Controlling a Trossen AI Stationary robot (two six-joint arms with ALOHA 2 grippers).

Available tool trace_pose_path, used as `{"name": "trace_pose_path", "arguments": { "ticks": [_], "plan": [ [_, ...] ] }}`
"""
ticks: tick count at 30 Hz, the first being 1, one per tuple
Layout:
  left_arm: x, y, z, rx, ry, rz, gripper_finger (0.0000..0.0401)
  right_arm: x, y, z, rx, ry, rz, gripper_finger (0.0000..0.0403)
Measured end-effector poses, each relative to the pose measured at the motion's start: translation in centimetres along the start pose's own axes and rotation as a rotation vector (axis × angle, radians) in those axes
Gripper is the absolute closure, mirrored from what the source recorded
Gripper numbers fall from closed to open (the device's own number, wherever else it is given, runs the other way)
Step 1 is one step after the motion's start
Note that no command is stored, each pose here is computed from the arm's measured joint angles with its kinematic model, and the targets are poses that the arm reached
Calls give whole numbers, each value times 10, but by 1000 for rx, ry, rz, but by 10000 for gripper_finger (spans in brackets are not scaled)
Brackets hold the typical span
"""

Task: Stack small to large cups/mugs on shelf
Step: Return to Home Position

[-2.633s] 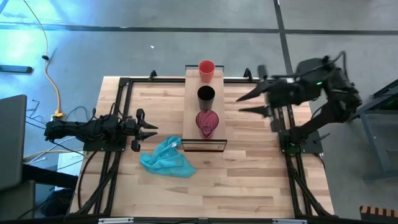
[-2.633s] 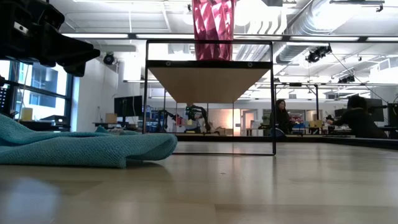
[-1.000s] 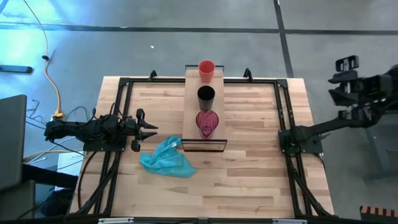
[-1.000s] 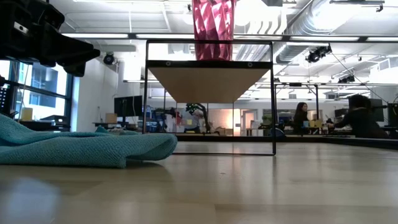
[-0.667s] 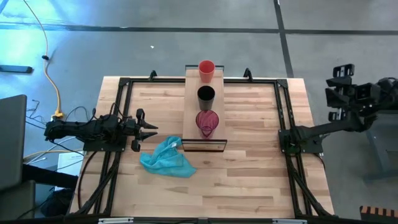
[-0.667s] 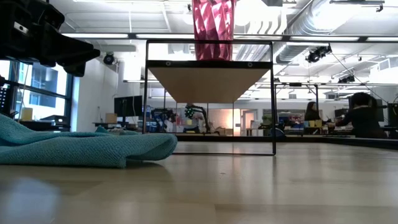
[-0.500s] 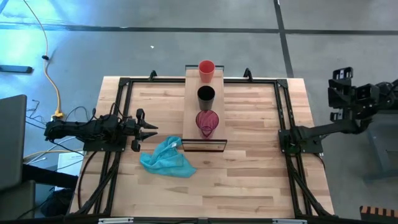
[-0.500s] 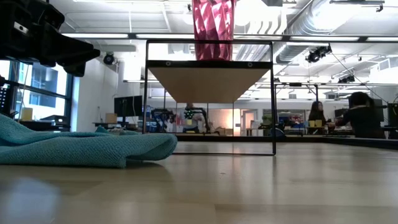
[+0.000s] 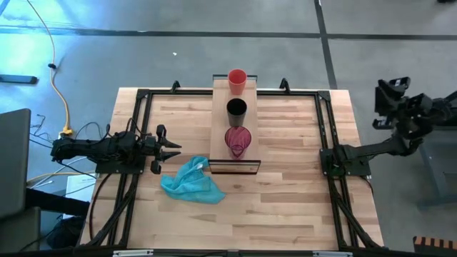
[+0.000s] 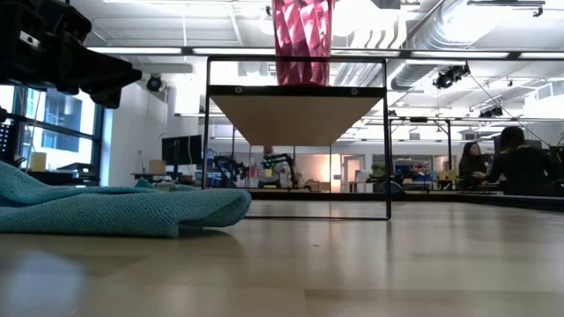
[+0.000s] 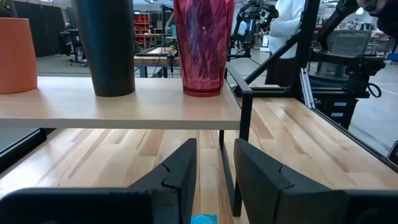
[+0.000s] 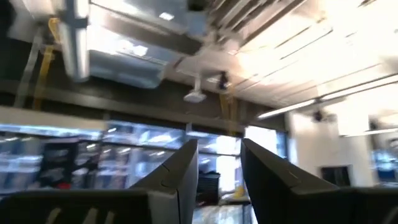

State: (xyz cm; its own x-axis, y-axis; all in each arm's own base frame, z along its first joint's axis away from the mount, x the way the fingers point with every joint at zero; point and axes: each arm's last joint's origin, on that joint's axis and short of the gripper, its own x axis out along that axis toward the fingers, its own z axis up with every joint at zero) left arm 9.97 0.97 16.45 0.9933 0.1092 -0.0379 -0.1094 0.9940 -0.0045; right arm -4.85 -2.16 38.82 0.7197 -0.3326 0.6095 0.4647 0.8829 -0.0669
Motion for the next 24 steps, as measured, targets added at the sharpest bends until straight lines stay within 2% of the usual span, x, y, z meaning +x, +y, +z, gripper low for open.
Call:
{"name": "trace_pose_path", "arguments": {
  "ticks": [6, 15, 19, 24],
  "plan": [
    [0, 0, 0, 0, 0, 0, 304, -6, -14, 19, -44, -37, -59, 301],
    [0, 0, 0, 0, 0, 0, 304, -14, -23, 22, -77, 112, -59, 318],
    [0, 0, 0, 0, 0, 0, 304, -11, -14, 10, -20, 134, 65, 318],
    [0, 0, 0, 0, 0, 0, 304, 1, 14, -22, 33, 106, 221, 318]
  ]
}}
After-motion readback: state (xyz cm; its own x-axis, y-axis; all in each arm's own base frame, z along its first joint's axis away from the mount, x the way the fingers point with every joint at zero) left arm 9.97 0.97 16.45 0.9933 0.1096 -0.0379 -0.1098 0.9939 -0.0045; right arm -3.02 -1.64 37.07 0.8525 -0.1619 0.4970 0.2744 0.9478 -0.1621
